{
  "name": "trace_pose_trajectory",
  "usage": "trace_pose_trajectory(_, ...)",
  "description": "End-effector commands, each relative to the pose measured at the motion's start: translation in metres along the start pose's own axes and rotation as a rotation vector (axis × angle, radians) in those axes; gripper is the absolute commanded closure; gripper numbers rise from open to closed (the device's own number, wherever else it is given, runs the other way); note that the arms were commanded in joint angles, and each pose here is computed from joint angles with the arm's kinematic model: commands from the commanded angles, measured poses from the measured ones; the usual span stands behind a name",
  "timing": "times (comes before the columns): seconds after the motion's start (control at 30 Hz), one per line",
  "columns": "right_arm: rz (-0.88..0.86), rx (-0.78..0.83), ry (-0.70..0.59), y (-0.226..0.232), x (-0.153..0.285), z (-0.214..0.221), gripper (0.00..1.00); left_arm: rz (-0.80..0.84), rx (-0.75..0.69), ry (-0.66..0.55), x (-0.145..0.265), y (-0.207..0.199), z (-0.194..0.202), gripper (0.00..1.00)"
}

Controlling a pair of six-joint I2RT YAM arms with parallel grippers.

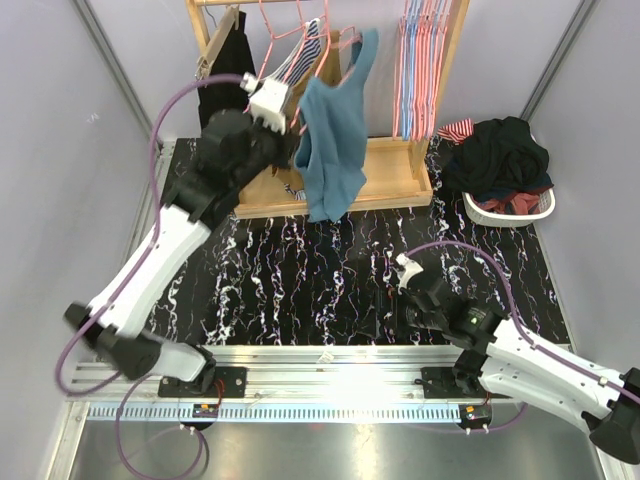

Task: Remove the tank top from the hanger
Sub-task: Grab a hanger with a tank top on it with the left arm, then remove the tank top from the hanger

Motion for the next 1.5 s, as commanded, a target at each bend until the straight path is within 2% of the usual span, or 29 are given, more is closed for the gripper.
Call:
trace_pose_trajectory(0.0, -0.025, 0.046, -0.114, 0.014, 0.016, -0.025, 0.00, 0.084, 0.033, -0.055, 0.068, -0.020, -0.005, 1.00)
trace_pose_trajectory(0.13, -0.027, 0.080, -0.174, 0.020, 0.029, -0.039, 0.00, 0.095, 0.101, -0.016, 0.119, -0.022, 0.025, 1.00)
trace_pose_trajectory(0.37, -0.089, 0.128, -0.378, 0.047, 0.067, -0.083, 0.00, 0.333, 0.201, 0.144, 0.208, -0.047, 0.072, 1.00)
trace_pose_trajectory(0.53, 0.003, 0.158, -0.537, 0.043, 0.079, -0.112, 0.00, 0.548, 0.313, 0.289, 0.261, -0.065, 0.108, 1.00)
trace_pose_trajectory(0.67, 0.066, 0.165, -0.646, 0.040, 0.088, -0.131, 0.00, 0.470, 0.307, 0.304, 0.300, -0.049, 0.121, 1.00)
trace_pose_trajectory(0.7, 0.048, 0.176, -0.702, 0.045, 0.092, -0.140, 0.00, 0.459, 0.310, 0.314, 0.303, -0.047, 0.123, 1.00)
trace_pose_trajectory(0.8, 0.038, 0.189, -0.742, 0.047, 0.085, -0.147, 0.00, 0.464, 0.328, 0.344, 0.316, -0.046, 0.129, 1.00)
trace_pose_trajectory(1.0, -0.014, 0.238, -0.689, 0.059, 0.047, -0.157, 0.00, 0.545, 0.362, 0.331, 0.327, -0.055, 0.126, 1.00)
trace_pose_trajectory(1.13, -0.068, 0.266, -0.678, 0.069, 0.035, -0.161, 0.04, 0.514, 0.355, 0.293, 0.328, -0.050, 0.124, 1.00)
trace_pose_trajectory(1.17, -0.103, 0.281, -0.659, 0.073, 0.034, -0.158, 0.07, 0.509, 0.356, 0.277, 0.328, -0.049, 0.122, 1.00)
trace_pose_trajectory(1.3, -0.199, 0.292, -0.586, 0.079, 0.025, -0.142, 0.08, 0.442, 0.347, 0.215, 0.326, -0.041, 0.115, 1.00)
trace_pose_trajectory(1.47, -0.333, 0.299, -0.592, 0.085, 0.029, -0.124, 0.06, 0.468, 0.358, 0.208, 0.319, -0.046, 0.112, 1.00)
Point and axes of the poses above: each gripper's point midway between its finger pads, its own x axis back along the fingers, its own y axis along the line the jaws close on, z = x × y, the point moved 5 cm from there along x, back along the fingers, and after that the axes turned 10 degrees about x, right-handed, at the moved point
